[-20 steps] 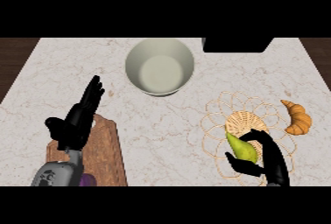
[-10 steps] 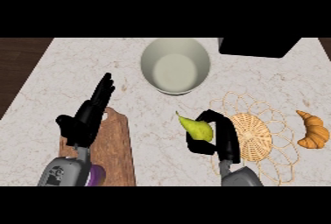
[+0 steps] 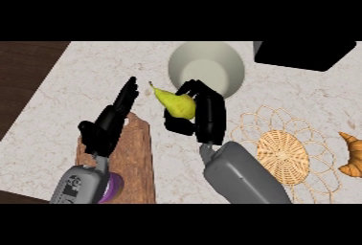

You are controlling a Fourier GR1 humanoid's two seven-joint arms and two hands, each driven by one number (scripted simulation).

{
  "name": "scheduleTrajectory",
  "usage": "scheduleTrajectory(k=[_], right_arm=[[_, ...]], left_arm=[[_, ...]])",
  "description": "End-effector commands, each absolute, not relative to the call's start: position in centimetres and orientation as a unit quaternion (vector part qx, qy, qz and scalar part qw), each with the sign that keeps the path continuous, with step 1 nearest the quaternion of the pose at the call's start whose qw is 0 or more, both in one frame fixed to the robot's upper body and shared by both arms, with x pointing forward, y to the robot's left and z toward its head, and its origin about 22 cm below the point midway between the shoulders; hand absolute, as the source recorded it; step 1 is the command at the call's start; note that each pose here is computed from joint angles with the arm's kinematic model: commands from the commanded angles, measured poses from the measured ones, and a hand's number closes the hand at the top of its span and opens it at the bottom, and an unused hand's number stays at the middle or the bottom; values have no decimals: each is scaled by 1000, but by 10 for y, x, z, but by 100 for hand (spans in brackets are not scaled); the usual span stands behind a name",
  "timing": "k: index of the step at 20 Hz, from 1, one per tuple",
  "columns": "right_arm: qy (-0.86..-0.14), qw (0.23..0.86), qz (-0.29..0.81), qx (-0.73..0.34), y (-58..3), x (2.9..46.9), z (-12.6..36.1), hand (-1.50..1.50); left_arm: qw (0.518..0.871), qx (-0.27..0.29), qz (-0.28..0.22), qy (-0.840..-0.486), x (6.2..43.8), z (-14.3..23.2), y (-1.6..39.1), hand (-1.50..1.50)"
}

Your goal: Pick the pear from the placemat and place it in the bowl

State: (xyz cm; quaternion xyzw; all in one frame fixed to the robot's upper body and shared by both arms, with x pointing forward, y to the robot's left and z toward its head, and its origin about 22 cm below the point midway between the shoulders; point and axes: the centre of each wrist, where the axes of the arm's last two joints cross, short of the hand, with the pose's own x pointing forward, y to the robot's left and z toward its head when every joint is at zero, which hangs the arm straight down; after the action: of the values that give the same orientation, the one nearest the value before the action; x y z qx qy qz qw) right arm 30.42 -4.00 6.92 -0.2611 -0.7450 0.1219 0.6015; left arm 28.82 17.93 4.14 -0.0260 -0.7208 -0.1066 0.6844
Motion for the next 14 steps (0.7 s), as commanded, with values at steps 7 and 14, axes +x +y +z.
scheduleTrajectory(k=[7,14], right_arm=[[-757,535,115,-356,21,346,158,150],[-720,538,90,-429,53,363,227,150]], left_arm=[[692,-19,-112,-713,294,38,179,0],[688,-28,-101,-718,296,39,173,0]])
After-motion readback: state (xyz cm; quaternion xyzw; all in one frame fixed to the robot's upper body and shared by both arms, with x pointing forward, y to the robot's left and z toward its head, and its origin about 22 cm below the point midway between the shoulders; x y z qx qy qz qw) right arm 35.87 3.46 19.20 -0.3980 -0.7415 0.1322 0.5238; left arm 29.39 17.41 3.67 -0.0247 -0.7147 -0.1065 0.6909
